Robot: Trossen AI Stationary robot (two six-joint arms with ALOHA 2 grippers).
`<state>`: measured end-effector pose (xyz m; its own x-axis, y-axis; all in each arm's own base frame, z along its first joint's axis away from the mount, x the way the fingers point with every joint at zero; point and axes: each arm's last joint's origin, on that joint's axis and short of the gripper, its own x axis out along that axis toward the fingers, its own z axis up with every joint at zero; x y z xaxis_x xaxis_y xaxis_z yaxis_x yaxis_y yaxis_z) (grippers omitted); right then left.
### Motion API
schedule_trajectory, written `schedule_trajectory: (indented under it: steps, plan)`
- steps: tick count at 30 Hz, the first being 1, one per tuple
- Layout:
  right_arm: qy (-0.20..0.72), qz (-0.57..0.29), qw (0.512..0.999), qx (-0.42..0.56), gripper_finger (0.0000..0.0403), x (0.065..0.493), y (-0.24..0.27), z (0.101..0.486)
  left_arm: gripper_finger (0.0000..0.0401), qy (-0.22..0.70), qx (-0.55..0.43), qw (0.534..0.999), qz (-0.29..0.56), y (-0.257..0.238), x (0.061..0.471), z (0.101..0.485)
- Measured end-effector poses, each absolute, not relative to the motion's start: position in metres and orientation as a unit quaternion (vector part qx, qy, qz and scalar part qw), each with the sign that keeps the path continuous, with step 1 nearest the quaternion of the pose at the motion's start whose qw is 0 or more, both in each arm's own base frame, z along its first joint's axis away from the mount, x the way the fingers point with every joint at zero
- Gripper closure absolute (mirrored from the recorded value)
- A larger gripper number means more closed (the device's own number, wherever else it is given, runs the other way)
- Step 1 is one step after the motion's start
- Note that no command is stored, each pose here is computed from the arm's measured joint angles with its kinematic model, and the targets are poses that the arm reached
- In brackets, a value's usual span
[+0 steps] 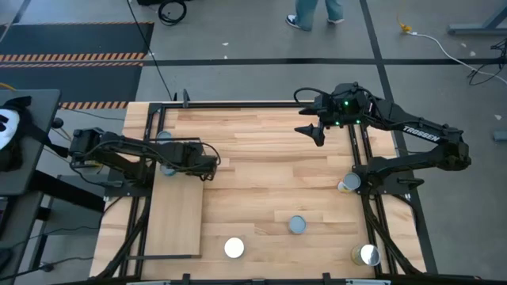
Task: Pick and place cans onto a shelf
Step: Put the canned mushroom on the shelf, then put the canned oranges on the shelf
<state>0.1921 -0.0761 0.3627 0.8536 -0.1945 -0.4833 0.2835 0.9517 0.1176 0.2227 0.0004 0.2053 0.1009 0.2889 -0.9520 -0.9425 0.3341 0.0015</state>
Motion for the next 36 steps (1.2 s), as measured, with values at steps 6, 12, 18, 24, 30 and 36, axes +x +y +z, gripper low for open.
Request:
schedule_trajectory:
  steps: [6,12,18,24,30,36]
  plan:
    - [0.246,-0.141,0.954,0.096,0.0055,0.191,-0.077,0.362,0.0358,0.483,-0.339,0.66,0.466,0.0,0.224,0.204]
    - [0.274,-0.12,0.948,0.108,0.0055,0.189,-0.074,0.357,0.0313,0.485,-0.339,0.659,0.464,0.0,0.223,0.205]
    - [0.297,-0.095,0.943,0.119,0.0055,0.189,-0.066,0.353,0.0262,0.488,-0.345,0.674,0.434,-0.004,0.233,0.228]
    - [0.324,-0.067,0.939,0.099,0.0055,0.196,-0.046,0.348,0.0246,0.464,-0.299,0.768,0.326,-0.023,0.254,0.285]
    - [0.355,-0.05,0.927,0.116,0.0055,0.214,-0.002,0.338,0.0245,0.435,-0.239,0.841,0.214,-0.058,0.26,0.321]
    - [0.353,-0.06,0.918,0.169,0.0055,0.236,0.055,0.324,0.0241,0.417,-0.225,0.873,0.12,-0.107,0.253,0.328]
